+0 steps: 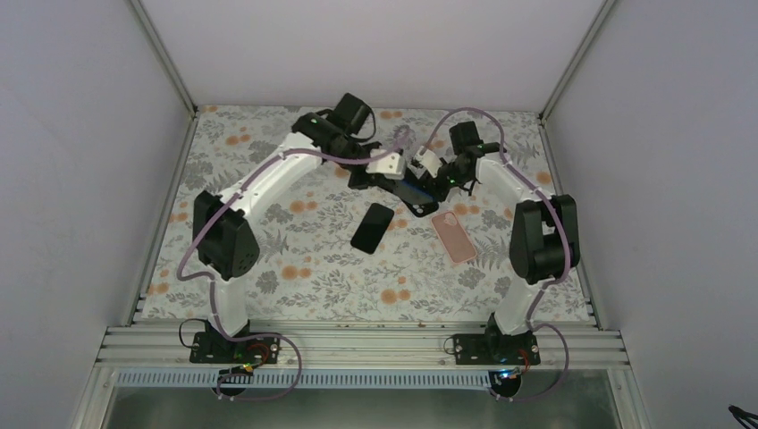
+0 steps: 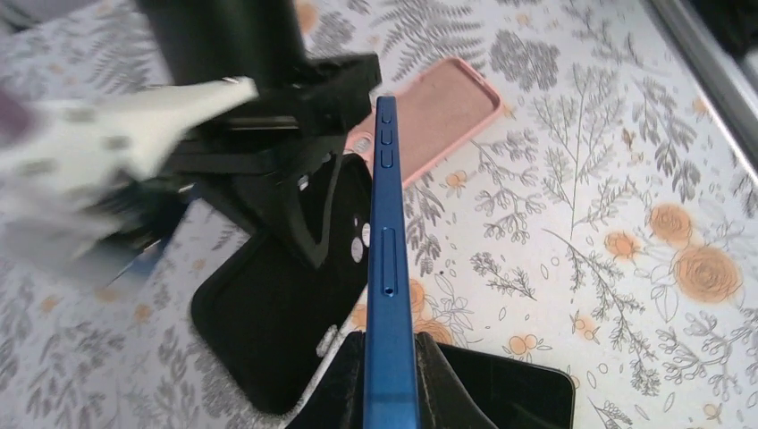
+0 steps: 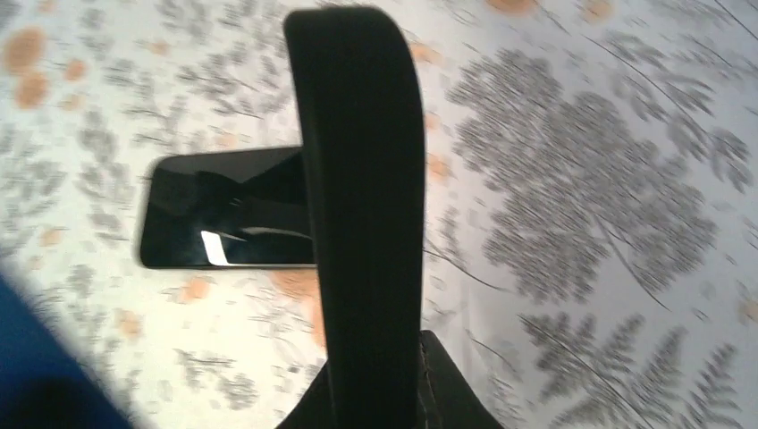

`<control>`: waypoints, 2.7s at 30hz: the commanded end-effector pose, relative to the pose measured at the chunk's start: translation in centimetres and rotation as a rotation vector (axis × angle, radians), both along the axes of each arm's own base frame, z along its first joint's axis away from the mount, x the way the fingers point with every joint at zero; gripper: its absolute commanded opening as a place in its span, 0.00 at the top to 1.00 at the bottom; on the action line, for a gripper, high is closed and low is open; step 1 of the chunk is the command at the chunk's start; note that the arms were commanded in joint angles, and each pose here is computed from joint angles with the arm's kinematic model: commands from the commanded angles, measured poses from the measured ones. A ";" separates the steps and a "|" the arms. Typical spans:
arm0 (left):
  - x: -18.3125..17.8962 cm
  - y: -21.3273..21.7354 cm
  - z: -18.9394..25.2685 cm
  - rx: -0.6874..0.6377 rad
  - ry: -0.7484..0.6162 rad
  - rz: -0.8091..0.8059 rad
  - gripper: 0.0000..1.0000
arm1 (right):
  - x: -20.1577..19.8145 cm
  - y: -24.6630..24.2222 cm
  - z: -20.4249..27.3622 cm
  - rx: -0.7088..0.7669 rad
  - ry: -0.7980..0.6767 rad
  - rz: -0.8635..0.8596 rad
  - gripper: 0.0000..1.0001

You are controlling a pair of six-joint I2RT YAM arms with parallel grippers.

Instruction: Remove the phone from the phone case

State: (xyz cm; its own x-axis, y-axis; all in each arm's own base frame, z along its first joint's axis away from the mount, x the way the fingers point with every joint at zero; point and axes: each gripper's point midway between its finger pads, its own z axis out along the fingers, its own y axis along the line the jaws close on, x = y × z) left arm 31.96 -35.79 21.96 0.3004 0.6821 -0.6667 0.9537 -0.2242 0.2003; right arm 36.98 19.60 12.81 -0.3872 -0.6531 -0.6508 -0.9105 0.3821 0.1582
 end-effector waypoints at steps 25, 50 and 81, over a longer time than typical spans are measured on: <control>-3.4 30.1 -3.1 -0.931 0.552 0.717 0.98 | 0.6 -1.0 2.9 0.421 0.390 -0.179 0.96; -3.0 32.8 -9.4 -0.929 0.521 0.794 0.68 | 5.6 -2.7 -5.7 0.204 0.397 -0.356 0.89; 12.1 31.9 7.5 -0.426 -0.133 1.213 0.00 | 9.5 -11.0 18.9 -0.166 -0.735 -0.613 0.00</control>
State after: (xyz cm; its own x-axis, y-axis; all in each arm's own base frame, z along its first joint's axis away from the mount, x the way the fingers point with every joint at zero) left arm 40.03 -7.71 29.53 -0.0994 0.3974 -0.9122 0.7394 0.6430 0.1995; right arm 43.22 13.86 28.60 -0.1908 -0.5637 -0.8036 -0.7003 0.6519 -0.2910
